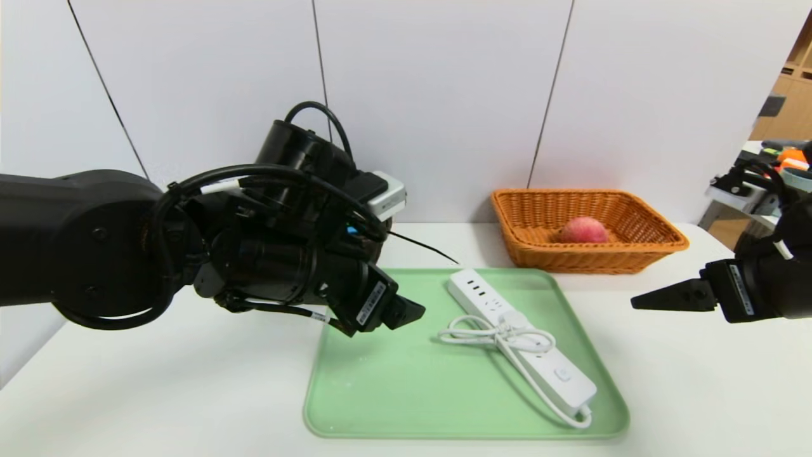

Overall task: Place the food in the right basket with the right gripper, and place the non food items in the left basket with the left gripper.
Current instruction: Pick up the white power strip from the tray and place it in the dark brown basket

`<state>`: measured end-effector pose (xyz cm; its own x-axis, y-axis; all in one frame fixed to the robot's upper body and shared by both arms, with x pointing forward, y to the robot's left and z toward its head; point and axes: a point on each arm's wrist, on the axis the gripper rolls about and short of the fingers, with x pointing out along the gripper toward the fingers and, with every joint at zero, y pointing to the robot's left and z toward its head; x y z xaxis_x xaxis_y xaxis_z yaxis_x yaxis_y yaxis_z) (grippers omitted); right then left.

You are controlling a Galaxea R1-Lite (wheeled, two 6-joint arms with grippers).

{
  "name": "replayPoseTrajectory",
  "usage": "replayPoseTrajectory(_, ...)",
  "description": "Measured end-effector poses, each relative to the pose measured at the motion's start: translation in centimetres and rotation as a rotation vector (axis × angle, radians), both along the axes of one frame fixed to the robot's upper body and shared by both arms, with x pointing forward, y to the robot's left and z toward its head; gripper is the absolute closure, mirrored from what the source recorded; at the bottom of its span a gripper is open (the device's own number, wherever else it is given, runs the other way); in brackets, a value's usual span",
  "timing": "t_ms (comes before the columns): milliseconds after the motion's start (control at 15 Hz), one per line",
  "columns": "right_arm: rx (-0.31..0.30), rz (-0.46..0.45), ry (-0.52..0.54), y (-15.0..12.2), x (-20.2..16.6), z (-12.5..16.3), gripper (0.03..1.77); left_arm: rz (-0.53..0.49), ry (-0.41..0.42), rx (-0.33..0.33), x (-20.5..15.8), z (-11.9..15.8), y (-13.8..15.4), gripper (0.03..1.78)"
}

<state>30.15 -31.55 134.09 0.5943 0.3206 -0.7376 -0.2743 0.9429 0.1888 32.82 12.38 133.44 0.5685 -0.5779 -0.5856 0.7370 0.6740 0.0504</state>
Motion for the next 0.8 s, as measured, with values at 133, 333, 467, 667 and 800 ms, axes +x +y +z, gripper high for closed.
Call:
replayPoseTrajectory(133, 0.003, -0.001, -0.008, 0.1, 0.7, -0.2, 0.11, -0.032, -0.014, -0.006, 0.1, -0.3, -1.2, 0.12)
replayPoseTrajectory(333, 0.003, 0.0, 0.002, 0.2, 1.0, -0.4, 0.11, -0.122, -0.074, -0.002, 0.0, -0.4, -3.0, 0.12)
replayPoseTrajectory(467, 0.003, 0.001, 0.003, 0.2, 1.0, -0.4, 0.11, -0.216, -0.088, -0.001, 0.2, -0.6, -3.7, 0.12)
replayPoseTrajectory(667, 0.004, 0.003, 0.0, 0.3, 1.0, -0.2, 0.11, -0.32, -0.092, 0.001, 0.5, -1.2, -4.3, 0.12)
replayPoseTrajectory(800, 0.005, 0.004, -0.001, 0.3, 1.0, -0.2, 0.1, -0.351, -0.084, 0.008, 0.9, -1.9, -4.7, 0.12)
